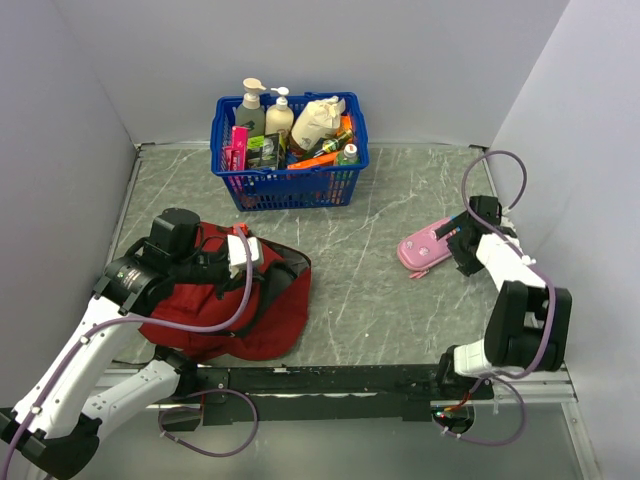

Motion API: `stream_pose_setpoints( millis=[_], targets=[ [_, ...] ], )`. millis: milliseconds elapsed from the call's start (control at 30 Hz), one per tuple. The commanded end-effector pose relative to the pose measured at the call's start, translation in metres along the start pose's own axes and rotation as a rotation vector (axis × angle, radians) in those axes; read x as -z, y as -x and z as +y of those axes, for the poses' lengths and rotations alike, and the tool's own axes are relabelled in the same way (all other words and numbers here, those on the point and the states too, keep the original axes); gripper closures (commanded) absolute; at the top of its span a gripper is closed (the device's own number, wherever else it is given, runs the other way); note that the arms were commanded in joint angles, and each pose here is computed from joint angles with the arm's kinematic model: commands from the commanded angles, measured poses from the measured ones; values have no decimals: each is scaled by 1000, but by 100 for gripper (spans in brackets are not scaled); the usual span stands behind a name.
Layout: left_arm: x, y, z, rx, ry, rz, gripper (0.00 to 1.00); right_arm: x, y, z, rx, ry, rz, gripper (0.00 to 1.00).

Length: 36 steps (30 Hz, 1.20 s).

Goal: Pack the student bag
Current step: Adjust the stationery at the center of the board.

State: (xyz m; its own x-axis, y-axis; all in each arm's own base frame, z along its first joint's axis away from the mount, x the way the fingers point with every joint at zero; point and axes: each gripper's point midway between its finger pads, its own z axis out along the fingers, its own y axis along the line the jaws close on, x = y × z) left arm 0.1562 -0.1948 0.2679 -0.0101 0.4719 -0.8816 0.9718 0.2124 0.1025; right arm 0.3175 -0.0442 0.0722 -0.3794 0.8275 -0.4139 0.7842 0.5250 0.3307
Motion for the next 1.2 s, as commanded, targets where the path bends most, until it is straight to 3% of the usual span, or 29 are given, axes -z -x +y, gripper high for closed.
stream_pose_setpoints(
  millis=[0,400,733,967,1167],
  targets=[
    [6,37,1,-79,-6,-118,99,-13,19,2,-17,-63,-45,0],
    [6,35,4,-70,7,-112,99,-45,22,36,-18,-20,-18,0],
    [5,32,5,-55,5,-109,99,-49,21,71,-57,152,-38,0],
    [6,30,5,-52,13,-107,99,-63,22,79,-37,95,27,0],
    [5,27,7,-49,22,-106,99,-72,6,91,110,1,137,0]
  ],
)
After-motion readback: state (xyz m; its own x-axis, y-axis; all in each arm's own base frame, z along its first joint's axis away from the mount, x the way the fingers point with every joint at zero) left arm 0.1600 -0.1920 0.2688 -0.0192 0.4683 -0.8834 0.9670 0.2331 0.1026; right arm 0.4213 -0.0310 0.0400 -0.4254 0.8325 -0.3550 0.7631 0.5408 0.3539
